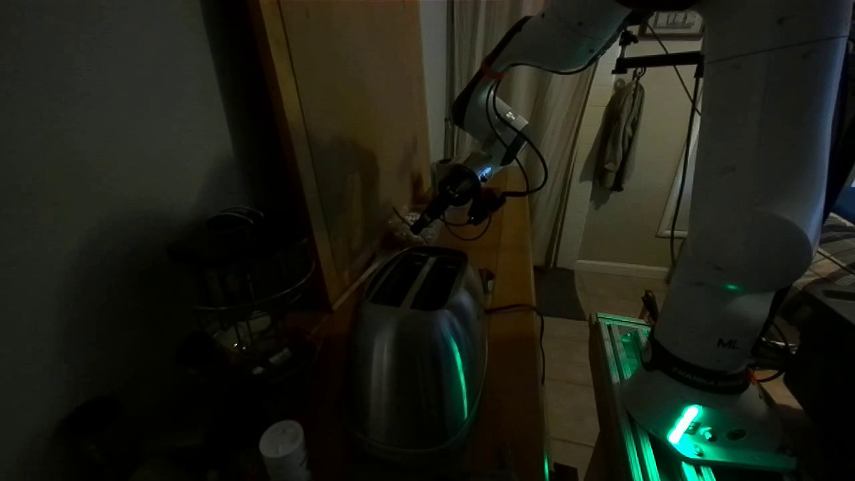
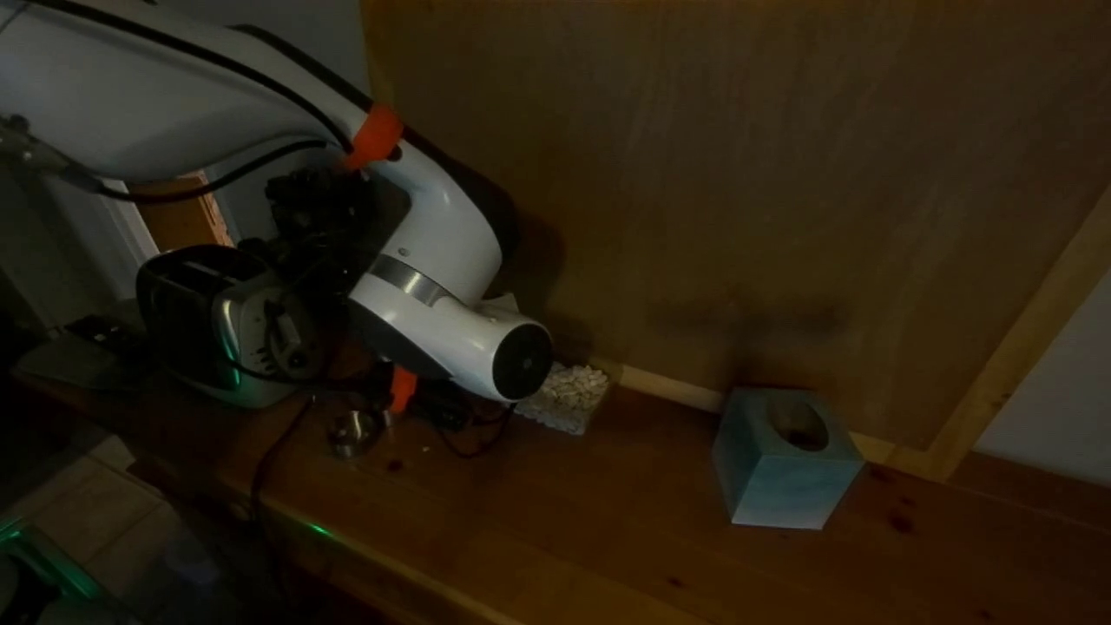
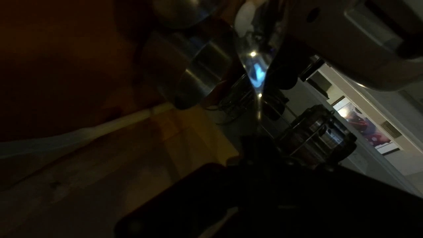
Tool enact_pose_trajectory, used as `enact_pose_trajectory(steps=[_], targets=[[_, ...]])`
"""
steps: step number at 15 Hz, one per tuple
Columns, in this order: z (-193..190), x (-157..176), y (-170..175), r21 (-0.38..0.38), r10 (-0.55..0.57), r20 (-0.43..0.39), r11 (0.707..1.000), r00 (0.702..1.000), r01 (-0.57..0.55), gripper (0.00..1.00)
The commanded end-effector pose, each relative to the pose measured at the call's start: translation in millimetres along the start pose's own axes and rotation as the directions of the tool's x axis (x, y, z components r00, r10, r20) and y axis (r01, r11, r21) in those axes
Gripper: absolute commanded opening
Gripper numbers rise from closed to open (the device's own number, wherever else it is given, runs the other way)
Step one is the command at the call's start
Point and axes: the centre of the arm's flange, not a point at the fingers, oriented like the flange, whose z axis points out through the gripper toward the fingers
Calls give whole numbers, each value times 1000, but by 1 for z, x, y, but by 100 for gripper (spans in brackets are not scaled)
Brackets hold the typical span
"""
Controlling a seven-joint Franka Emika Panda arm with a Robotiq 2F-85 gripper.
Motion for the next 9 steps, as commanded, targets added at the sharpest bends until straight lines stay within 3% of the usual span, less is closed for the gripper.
enact_pose_trajectory(steps=[1, 4, 5, 6, 9], targets=[[-10, 4, 13, 69, 23, -10, 997, 1000, -22, 2], [-13, 3, 16, 84, 30, -26, 996, 999, -28, 2], [-14, 4, 19, 48, 25, -34, 999, 999, -23, 2], [-18, 4, 19, 84, 33, -38, 996, 999, -30, 2], [-24, 5, 22, 99, 41, -58, 994, 997, -35, 2]])
